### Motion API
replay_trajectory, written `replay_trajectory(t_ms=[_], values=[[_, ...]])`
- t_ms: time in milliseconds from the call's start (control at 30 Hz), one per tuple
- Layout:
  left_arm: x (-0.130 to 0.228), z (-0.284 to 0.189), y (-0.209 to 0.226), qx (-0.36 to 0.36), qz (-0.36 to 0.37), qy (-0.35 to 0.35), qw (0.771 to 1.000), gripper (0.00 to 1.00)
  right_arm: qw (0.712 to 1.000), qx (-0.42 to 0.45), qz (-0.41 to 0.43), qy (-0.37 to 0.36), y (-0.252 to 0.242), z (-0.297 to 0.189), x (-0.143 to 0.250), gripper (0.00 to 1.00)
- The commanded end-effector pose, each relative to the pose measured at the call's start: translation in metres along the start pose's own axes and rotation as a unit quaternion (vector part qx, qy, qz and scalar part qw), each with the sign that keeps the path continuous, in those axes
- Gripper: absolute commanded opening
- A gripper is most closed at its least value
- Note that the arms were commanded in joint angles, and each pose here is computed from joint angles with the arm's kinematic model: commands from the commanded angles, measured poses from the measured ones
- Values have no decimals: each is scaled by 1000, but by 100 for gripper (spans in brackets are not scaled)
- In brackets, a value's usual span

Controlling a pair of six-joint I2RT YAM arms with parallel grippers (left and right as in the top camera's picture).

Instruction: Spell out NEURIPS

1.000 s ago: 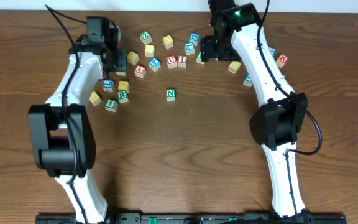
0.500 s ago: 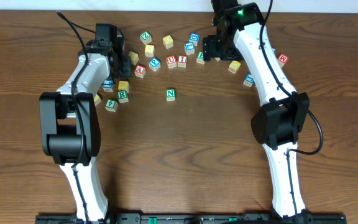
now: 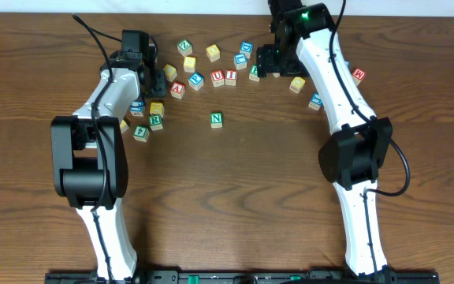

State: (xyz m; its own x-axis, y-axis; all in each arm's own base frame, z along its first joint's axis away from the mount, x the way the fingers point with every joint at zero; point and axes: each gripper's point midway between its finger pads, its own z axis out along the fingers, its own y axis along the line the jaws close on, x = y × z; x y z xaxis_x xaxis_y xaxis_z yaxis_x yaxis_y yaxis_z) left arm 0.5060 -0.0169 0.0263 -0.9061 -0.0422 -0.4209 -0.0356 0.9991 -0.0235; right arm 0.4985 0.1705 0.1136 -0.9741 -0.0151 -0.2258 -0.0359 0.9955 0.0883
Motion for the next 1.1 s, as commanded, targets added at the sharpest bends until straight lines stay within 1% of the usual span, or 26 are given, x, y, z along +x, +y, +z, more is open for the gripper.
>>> replay_trajectory(t_ms=[0, 33, 67, 200, 233, 300, 367, 567, 733, 933, 1067], values=[[-16, -17, 1, -3, -8, -31, 999, 37, 1000, -4, -1, -28, 1, -26, -6, 80], [-21, -20, 0, -2, -8, -40, 999, 38, 1000, -4, -1, -27, 0, -26, -6, 81], [-25, -20, -1, 2, -8, -48, 999, 42, 1000, -4, 0, -27, 0, -26, -6, 81], [-30, -18, -2, 4, -8, -59, 998, 42, 1000, -3, 1, -27, -1, -26, -7, 81], [-31, -15, -2, 4, -8, -60, 998, 42, 1000, -3, 1, -27, -1, -26, -7, 81], [-32, -12, -2, 4, -8, -64, 998, 33, 1000, -4, -1, -27, 0, -26, -6, 82], [-31, -7, -2, 4, -8, -63, 998, 29, 1000, -4, -2, -27, 2, -26, -6, 82], [-30, 7, -2, 4, -8, -64, 998, 27, 1000, -4, -3, -26, 2, -26, -5, 82], [-35, 7, -5, 6, -7, -74, 997, 29, 1000, -4, -3, -26, 3, -26, -5, 82], [-24, 19, -4, 5, -6, -55, 998, 40, 1000, -3, -3, -25, 2, -26, -4, 81], [-19, 27, -4, 4, -5, -46, 999, 40, 1000, -3, -3, -24, 2, -26, -4, 82]])
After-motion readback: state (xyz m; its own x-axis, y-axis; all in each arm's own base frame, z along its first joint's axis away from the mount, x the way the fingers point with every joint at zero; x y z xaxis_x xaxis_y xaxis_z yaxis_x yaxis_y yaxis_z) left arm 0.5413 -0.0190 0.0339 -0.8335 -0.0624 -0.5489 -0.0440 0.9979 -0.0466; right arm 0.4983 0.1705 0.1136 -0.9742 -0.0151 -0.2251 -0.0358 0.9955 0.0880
